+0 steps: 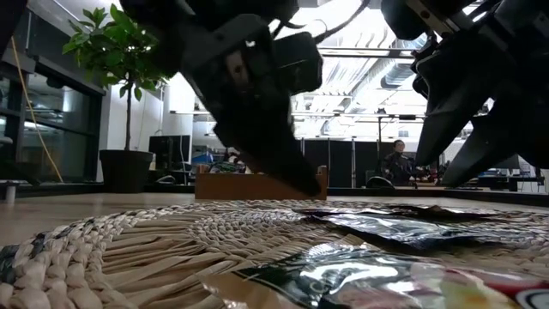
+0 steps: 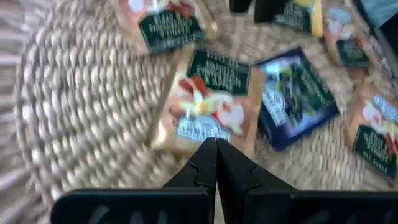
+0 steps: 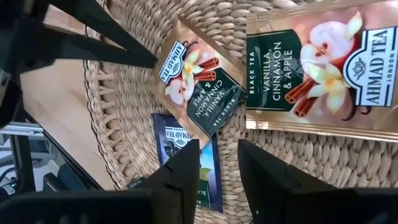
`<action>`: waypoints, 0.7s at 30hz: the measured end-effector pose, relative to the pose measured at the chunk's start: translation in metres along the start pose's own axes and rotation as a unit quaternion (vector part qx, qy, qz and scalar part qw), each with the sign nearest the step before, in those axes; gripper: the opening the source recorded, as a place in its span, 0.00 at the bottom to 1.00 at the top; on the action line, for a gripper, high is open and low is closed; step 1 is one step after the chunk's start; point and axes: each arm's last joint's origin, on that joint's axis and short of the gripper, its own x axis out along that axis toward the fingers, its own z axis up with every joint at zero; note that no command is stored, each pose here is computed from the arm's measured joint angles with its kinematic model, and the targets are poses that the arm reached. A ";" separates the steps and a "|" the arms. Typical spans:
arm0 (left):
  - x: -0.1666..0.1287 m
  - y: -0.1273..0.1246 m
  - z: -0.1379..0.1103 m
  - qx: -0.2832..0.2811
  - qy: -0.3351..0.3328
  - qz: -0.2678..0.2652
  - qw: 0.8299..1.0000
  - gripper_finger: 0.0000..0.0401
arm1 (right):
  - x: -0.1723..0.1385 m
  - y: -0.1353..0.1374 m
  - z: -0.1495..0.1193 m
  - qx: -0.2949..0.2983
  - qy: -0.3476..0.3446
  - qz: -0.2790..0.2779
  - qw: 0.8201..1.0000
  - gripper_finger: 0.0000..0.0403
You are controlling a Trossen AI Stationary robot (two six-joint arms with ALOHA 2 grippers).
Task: Pick & Place Tea
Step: Put the brown tea bag in the right section of the wooden organizer
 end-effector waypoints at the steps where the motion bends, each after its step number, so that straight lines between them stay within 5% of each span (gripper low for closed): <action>1: 0.002 0.001 0.000 -0.001 -0.001 -0.004 1.000 0.00 | 0.000 0.000 0.000 -0.001 0.000 0.000 1.000 0.27; 21: 0.033 0.018 -0.021 -0.044 0.034 -0.008 0.998 0.00 | 0.021 -0.007 -0.006 0.032 0.036 -0.016 0.999 0.27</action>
